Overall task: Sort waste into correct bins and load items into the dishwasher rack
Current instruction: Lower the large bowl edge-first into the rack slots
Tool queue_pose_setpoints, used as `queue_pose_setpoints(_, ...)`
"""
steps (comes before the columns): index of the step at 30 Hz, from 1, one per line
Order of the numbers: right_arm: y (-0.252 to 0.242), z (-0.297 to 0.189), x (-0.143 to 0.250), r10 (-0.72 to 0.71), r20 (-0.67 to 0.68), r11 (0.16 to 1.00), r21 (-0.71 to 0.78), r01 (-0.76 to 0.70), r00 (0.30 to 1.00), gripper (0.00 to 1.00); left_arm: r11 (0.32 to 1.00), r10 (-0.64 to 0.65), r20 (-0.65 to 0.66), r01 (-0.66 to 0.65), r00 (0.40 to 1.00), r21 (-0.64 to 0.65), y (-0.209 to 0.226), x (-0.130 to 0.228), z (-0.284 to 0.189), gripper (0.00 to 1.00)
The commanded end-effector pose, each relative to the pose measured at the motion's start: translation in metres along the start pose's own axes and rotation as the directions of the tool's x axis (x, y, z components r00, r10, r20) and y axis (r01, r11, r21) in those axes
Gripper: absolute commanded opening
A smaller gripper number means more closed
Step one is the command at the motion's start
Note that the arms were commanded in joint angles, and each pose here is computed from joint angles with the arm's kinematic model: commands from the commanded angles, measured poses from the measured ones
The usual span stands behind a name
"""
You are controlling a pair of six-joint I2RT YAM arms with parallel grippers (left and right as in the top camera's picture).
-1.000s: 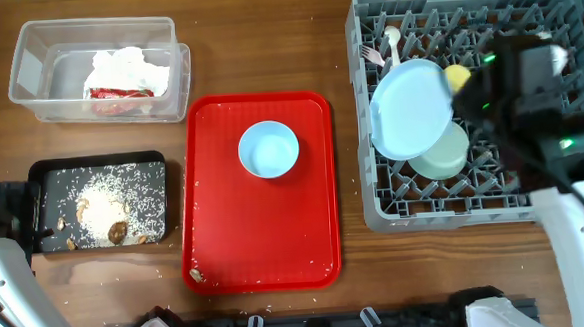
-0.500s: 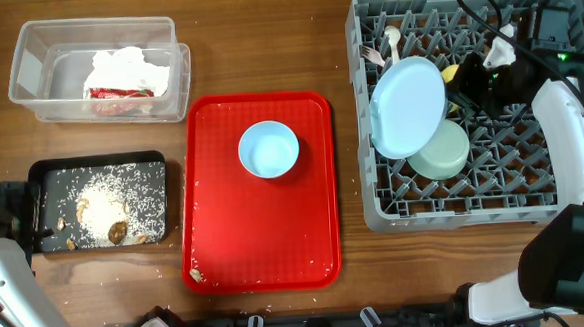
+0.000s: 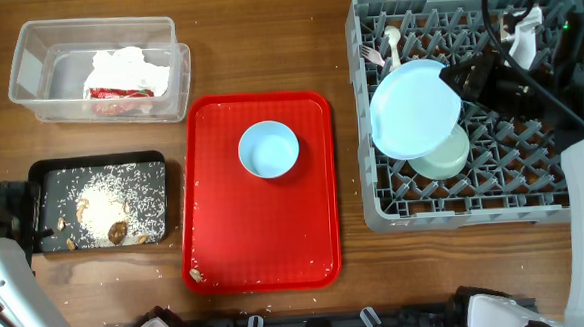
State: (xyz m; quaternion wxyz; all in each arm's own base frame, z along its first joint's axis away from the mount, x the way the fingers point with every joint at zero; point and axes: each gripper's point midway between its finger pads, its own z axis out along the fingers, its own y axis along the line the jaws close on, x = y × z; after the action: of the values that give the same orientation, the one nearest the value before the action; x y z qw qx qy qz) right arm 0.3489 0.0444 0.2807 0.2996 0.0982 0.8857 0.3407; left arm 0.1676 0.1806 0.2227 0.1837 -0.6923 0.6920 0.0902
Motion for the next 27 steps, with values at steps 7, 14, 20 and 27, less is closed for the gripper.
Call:
queue_pose_setpoints(7, -0.012, 0.007, 0.012, -0.009, -0.039, 0.992, 0.122, 0.013, 0.999, 0.04, 1.0, 0.0, 0.005, 0.0, 1.0, 0.005, 0.001, -0.002, -0.002, 1.0)
queue_pose_setpoints(14, -0.035, 0.072, 0.04, -0.009, -0.127, 0.914, 0.402, 0.06, 0.992, 0.04, 1.0, 0.0, 0.005, 0.0, 1.0, 0.005, 0.001, -0.002, -0.002, 1.0)
queue_pose_setpoints(20, -0.076, 0.127, 0.068, 0.073, -0.204, 0.809, 0.584, 0.062, 0.976, 0.04, 1.0, 0.0, 0.006, 0.0, 1.0, 0.005, 0.001, -0.002, -0.002, 1.0)
queue_pose_setpoints(27, -0.095, 0.151, 0.089, 0.112, -0.284, 0.783, 0.615, 0.091, 0.952, 0.04, 1.0, 0.0, 0.005, 0.0, 1.0, 0.005, 0.001, -0.002, -0.002, 1.0)
